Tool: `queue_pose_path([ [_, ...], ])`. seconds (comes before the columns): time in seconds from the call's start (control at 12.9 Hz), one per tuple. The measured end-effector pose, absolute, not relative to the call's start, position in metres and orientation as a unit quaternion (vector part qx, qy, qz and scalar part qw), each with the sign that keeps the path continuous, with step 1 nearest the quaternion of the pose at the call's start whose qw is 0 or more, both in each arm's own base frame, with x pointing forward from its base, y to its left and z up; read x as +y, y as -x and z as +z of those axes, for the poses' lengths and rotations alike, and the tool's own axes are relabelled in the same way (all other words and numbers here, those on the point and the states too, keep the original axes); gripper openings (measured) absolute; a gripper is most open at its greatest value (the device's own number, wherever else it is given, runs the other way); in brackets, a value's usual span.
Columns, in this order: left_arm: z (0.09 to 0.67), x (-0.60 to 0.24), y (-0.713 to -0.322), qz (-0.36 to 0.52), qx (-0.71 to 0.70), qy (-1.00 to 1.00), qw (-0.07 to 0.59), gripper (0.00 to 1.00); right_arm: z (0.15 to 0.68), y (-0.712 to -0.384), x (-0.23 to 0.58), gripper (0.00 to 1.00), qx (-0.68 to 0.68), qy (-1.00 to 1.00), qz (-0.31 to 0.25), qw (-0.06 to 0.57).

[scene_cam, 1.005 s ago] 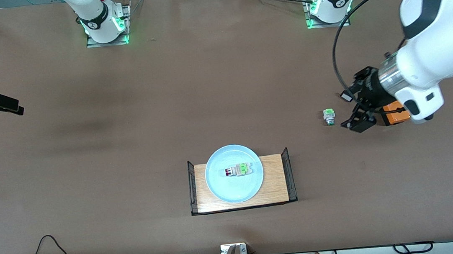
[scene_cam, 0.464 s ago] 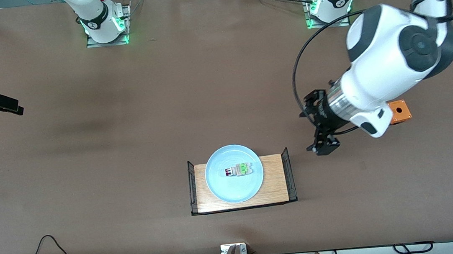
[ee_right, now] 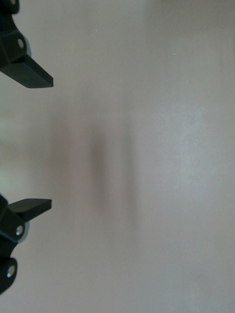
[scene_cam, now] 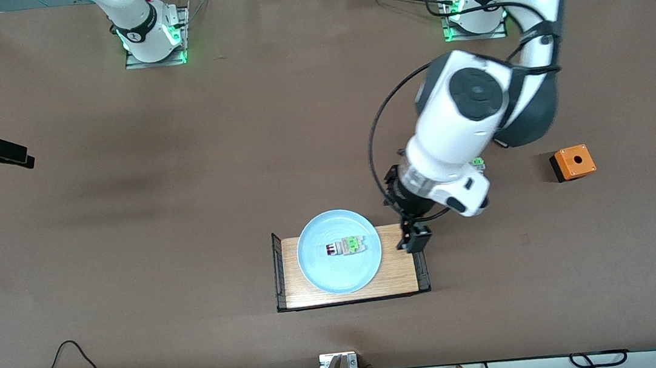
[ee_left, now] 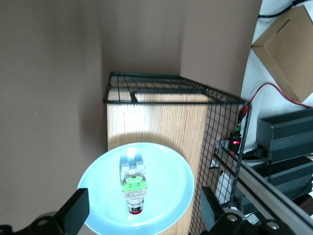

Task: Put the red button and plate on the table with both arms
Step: 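Lower the left gripper and grasp the green button, then lift the green button off the plate with the left gripper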

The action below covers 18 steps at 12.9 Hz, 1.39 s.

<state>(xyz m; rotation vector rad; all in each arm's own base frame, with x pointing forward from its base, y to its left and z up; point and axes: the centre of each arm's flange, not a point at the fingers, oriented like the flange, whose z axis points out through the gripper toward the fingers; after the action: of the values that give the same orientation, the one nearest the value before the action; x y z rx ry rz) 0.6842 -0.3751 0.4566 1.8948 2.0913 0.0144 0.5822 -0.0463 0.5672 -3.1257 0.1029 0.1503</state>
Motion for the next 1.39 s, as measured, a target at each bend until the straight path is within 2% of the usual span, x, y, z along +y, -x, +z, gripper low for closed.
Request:
queue_pose_path([
  [0.93, 0.344, -0.459, -0.670, 0.063, 0.735, -0.660, 0.139, 1.00, 0.566, -0.582, -0.050, 1.00, 0.036, 0.998, 0.050, 0.005],
  [1.31, 0.340, -0.457, -0.678, 0.082, 0.732, -0.657, 0.161, 0.99, 0.566, -0.582, -0.051, 1.00, 0.037, 0.998, 0.050, 0.005],
  [1.39, 0.338, -0.459, -0.677, 0.084, 0.731, -0.658, 0.160, 0.94, 0.566, -0.582, -0.052, 1.00, 0.038, 0.998, 0.050, 0.005],
])
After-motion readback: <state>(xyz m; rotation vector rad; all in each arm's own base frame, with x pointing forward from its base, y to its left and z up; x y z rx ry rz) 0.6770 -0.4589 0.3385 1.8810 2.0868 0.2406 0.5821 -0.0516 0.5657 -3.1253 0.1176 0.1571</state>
